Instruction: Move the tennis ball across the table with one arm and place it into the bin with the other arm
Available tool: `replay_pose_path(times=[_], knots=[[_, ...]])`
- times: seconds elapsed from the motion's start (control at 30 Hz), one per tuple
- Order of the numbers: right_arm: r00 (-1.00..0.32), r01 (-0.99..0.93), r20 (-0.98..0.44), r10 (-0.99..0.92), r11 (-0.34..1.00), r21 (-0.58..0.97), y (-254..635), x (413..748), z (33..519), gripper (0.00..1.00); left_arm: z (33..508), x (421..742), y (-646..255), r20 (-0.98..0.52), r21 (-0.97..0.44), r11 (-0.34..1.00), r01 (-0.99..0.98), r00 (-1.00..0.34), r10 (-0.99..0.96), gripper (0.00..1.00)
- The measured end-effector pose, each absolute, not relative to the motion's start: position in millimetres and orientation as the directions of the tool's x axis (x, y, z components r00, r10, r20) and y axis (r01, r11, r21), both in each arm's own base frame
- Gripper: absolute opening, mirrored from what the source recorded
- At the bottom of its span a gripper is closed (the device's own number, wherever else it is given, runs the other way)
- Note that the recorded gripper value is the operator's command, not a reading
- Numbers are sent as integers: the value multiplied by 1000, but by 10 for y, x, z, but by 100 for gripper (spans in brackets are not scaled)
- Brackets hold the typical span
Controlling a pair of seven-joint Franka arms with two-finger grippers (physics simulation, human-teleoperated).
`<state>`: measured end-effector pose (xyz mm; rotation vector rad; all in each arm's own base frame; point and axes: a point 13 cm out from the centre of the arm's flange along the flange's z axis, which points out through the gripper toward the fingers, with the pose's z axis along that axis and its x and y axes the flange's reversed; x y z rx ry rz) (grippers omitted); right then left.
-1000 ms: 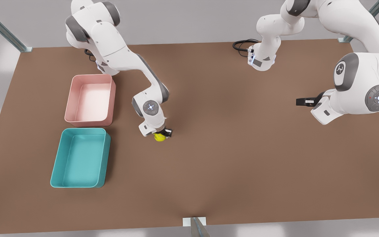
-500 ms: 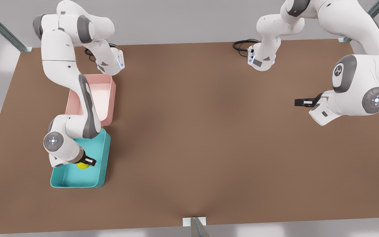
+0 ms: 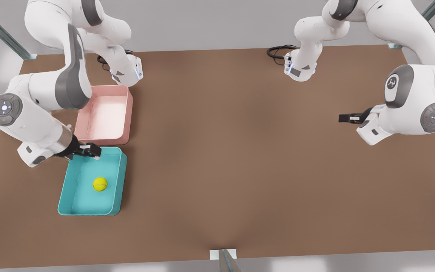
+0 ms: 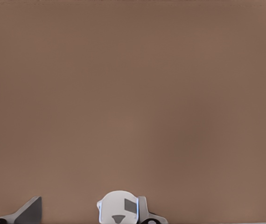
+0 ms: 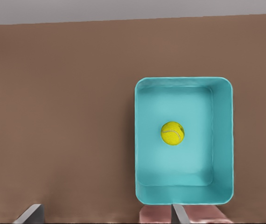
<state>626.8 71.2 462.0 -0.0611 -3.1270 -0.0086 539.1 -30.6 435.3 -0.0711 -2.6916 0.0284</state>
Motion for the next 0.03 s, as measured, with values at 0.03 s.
replay_pose_path(times=[0.03], knots=[[-998,39,44,39,999,3,672,6089,4681,100,4355,5404,-309,428,-33,998,46,-902,55,100]])
